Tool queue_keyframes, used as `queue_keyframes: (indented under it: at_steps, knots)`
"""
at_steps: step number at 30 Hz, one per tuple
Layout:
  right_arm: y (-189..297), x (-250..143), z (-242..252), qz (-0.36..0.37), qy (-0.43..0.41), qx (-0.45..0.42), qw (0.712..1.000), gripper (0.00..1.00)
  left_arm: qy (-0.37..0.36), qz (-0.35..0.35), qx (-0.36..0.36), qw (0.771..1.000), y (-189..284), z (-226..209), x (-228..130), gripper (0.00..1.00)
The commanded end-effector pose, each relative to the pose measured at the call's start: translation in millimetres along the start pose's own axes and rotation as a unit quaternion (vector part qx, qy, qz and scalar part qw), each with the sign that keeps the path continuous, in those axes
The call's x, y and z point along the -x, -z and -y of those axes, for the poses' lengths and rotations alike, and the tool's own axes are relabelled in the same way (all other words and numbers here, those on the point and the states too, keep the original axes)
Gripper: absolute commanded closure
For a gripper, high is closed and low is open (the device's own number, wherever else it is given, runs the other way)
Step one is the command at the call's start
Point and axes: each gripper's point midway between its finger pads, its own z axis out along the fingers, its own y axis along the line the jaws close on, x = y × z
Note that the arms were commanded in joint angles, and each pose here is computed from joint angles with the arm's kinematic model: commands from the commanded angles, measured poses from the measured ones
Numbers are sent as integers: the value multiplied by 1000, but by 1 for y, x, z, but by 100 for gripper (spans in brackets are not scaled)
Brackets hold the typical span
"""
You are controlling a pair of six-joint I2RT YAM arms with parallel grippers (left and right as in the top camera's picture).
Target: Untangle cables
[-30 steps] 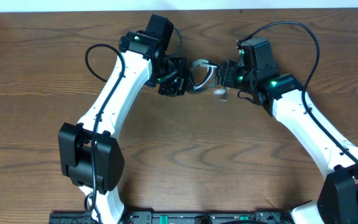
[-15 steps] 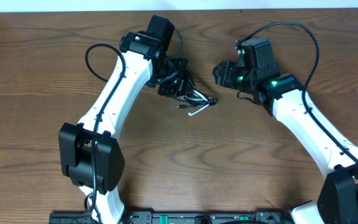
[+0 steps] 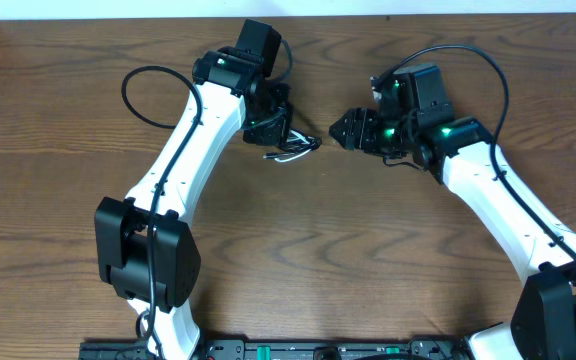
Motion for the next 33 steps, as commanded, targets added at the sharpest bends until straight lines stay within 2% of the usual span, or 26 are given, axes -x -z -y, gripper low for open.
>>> queue_keyframes:
  at_steps: [1,12,17,27,33]
  knots:
    - [-3,-2,-11,-10,3,17,1000,34,53,-7,6,999,-3,-2,-3,93]
    - [-15,-5,-8,-21,-11,18,1000,34,69,-50,-31,996,-5,16,-35,93]
    - [-15,-3,-8,-16,-12,16,1000,34,51,-63,-58,995,-6,28,-49,93]
    - [-12,22,25,57,-39,-78,995,35,36,-72,-65,995,-7,30,-64,93]
    - [-10,35,24,89,-44,-78,992,35,30,-86,-59,994,-8,26,-72,93]
